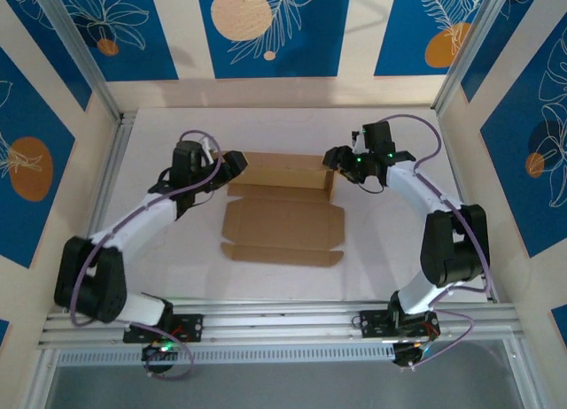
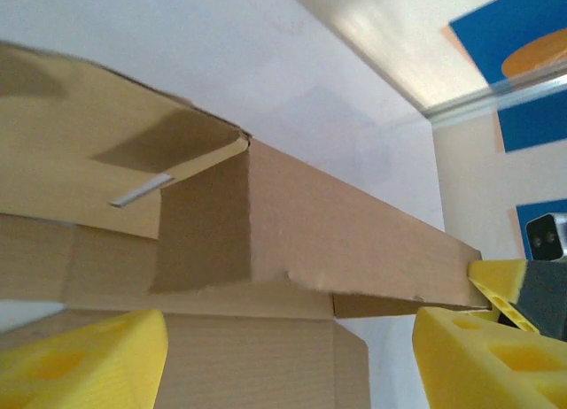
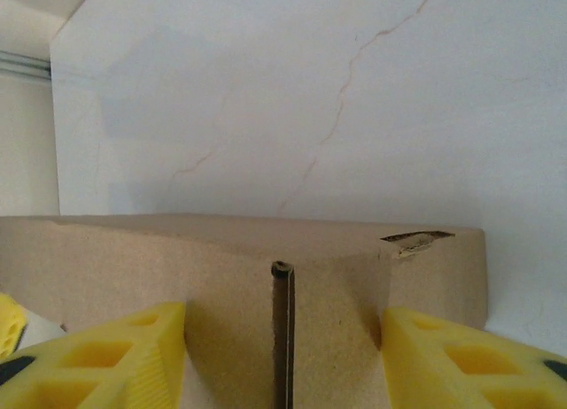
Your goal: Fold the paper box
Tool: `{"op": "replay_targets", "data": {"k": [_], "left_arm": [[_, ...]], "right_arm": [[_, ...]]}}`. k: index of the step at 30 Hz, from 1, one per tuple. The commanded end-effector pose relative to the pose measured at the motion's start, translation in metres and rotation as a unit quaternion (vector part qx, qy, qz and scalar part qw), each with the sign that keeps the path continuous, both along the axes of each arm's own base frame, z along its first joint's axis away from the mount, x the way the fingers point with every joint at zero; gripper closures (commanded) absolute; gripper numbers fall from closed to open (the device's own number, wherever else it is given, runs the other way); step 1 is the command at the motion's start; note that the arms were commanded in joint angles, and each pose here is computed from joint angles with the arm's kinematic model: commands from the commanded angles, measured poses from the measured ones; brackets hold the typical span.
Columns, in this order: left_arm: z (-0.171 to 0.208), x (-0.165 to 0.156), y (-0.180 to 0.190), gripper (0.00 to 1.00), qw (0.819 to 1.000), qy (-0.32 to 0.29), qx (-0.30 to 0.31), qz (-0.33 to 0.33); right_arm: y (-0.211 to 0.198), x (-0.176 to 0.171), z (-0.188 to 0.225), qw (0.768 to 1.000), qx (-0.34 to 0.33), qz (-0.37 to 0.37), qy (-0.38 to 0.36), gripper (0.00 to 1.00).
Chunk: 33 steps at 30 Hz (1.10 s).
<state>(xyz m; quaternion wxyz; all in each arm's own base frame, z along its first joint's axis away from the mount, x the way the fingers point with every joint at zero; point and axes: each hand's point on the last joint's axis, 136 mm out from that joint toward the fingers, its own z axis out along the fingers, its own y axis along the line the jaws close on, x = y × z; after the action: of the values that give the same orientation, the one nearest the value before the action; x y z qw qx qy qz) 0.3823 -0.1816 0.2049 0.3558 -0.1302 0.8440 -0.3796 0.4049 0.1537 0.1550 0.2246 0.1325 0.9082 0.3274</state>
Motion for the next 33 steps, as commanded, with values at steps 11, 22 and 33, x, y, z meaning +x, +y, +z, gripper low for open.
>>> {"op": "replay_targets", "data": {"k": [11, 22, 33], "left_arm": [[-0.095, -0.018, 0.054, 0.38, 0.991, 0.089, 0.030, 0.099], [-0.129, 0.009, 0.056, 0.35, 0.988, 0.085, 0.008, 0.127], [-0.148, 0.034, 0.032, 0.37, 0.989, 0.062, -0.079, 0.110]], "right_arm": [[-0.014, 0.007, -0.024, 0.999, -0.013, -0.030, 0.040, 0.45], [-0.023, 0.001, -0.027, 0.999, 0.026, -0.040, 0.023, 0.47], [-0.023, -0.003, -0.029, 0.998, 0.041, -0.044, 0.024, 0.48]]}}
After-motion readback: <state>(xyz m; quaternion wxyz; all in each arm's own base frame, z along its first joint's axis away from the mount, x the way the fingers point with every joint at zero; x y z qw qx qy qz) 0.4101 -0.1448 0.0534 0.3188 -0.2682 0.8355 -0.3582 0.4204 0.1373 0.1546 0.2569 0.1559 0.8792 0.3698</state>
